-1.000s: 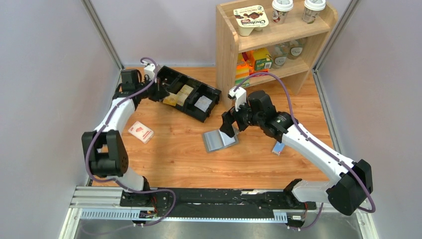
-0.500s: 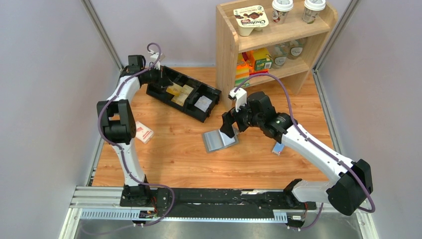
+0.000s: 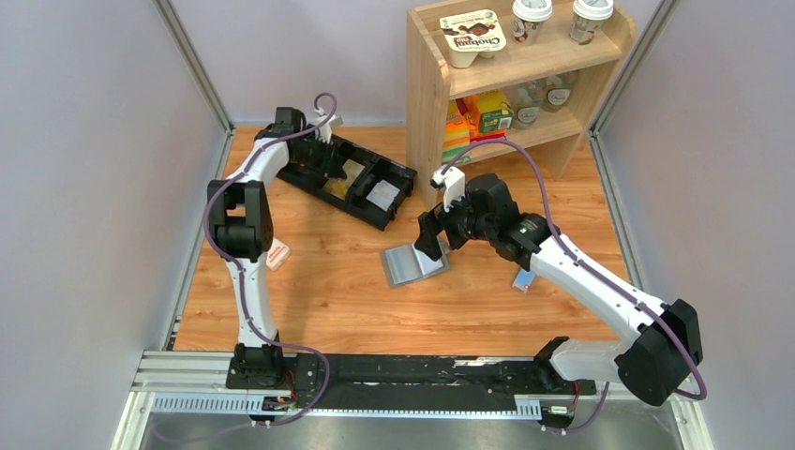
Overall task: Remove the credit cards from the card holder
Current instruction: Place the credit card in the storage box, then remove the credit card from the card holder.
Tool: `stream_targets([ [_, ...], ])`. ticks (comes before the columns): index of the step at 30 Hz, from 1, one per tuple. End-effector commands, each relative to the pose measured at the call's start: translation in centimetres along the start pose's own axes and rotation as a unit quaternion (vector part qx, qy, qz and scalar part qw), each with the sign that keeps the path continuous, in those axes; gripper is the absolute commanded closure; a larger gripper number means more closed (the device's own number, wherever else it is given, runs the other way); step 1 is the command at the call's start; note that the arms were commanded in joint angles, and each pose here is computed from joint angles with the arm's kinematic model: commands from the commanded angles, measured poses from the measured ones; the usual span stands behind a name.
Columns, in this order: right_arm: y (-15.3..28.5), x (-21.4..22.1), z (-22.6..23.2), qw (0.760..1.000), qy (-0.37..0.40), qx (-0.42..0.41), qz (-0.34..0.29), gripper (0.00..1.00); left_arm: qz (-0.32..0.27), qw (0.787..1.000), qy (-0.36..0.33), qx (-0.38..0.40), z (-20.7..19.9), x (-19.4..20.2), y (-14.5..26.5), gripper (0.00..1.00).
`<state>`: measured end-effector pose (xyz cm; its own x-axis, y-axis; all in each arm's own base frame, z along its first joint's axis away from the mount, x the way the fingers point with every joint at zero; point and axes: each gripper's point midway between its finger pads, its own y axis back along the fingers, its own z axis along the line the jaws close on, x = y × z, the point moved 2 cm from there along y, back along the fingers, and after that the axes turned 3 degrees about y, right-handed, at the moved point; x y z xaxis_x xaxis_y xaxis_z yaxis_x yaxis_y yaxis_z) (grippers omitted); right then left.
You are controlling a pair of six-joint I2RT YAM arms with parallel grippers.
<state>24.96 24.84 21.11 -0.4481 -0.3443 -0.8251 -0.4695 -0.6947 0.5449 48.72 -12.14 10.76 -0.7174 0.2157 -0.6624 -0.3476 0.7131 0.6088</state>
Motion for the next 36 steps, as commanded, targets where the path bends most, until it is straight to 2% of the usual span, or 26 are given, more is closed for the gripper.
stream_targets([
  [1, 0.5, -1.2, -0.1, 0.999, -0.002, 0.012, -0.030, 0.00, -0.015, 0.998, -0.029, -0.049, 1.0, -2.3, 2.1, 0.66],
  [2, 0.5, -1.1, -0.3, 0.999, -0.003, 0.018, -0.028, 0.00, -0.019, 0.998, -0.033, -0.058, 1.1, -2.7, 2.5, 0.57],
  [4, 0.6, -1.0, -0.6, 0.999, -0.004, 0.027, -0.027, 0.00, -0.030, 0.996, -0.035, -0.083, 1.1, -3.7, 3.4, 0.54],
  [11, 0.1, 0.0, -0.7, 0.999, -0.024, 0.032, -0.007, 0.00, -0.090, 0.979, -0.037, -0.177, -1.2, -8.2, 8.6, 0.53],
  [14, -0.5, 0.7, -0.4, 0.999, -0.023, 0.034, 0.005, 0.01, -0.119, 0.961, 0.010, -0.249, -1.7, -8.8, 10.8, 0.52],
  [15, -0.8, 1.1, -0.2, 0.999, -0.021, 0.036, 0.010, 0.02, -0.143, 0.956, 0.002, -0.257, -3.2, -9.8, 12.3, 0.52],
  [16, -1.2, 1.7, 0.0, 0.999, -0.017, 0.038, 0.018, 0.02, -0.141, 0.952, 0.029, -0.268, -3.3, -8.6, 11.9, 0.52],
  [17, -1.6, 2.1, 0.2, 0.999, -0.015, 0.040, 0.024, 0.02, -0.174, 0.946, 0.020, -0.273, -4.9, -9.6, 13.5, 0.51],
  [18, -2.0, 2.3, 0.3, 0.999, -0.013, 0.042, 0.030, 0.02, -0.169, 0.947, 0.040, -0.271, -5.2, -8.1, 13.1, 0.51],
  [19, -2.3, 2.6, 0.4, 0.998, -0.012, 0.044, 0.035, 0.03, -0.194, 0.944, 0.036, -0.266, -6.6, -8.6, 14.2, 0.51],
  [20, -2.8, 3.0, 0.7, 0.998, -0.014, 0.043, 0.043, 0.03, -0.188, 0.946, 0.061, -0.258, -6.9, -6.8, 13.6, 0.51],
  [21, -3.2, 3.2, 0.9, 0.998, -0.014, 0.042, 0.047, 0.03, -0.213, 0.942, 0.059, -0.253, -8.0, -6.9, 14.7, 0.50],
  [22, -3.6, 3.4, 1.0, 0.998, -0.014, 0.042, 0.050, 0.04, -0.201, 0.943, 0.087, -0.250, -7.9, -4.8, 13.9, 0.37],
  [23, -4.0, 3.5, 1.2, 0.998, -0.015, 0.044, 0.050, 0.04, -0.218, 0.940, 0.085, -0.248, -9.0, -4.7, 14.9, 0.36],
  [25, -5.0, 4.1, 1.5, 0.997, -0.012, 0.046, 0.062, 0.04, -0.202, 0.941, 0.119, -0.246, -9.3, -1.1, 14.3, 0.36],
  [30, -8.1, 6.2, 2.3, 0.992, 0.015, 0.069, 0.106, 0.07, -0.201, 0.934, 0.151, -0.254, -10.9, 3.4, 15.4, 0.36],
  [36, -11.0, 8.4, 1.5, 0.981, 0.021, 0.129, 0.145, 0.15, -0.157, 0.941, 0.187, -0.235, -12.3, 9.0, 13.2, 0.36],
])
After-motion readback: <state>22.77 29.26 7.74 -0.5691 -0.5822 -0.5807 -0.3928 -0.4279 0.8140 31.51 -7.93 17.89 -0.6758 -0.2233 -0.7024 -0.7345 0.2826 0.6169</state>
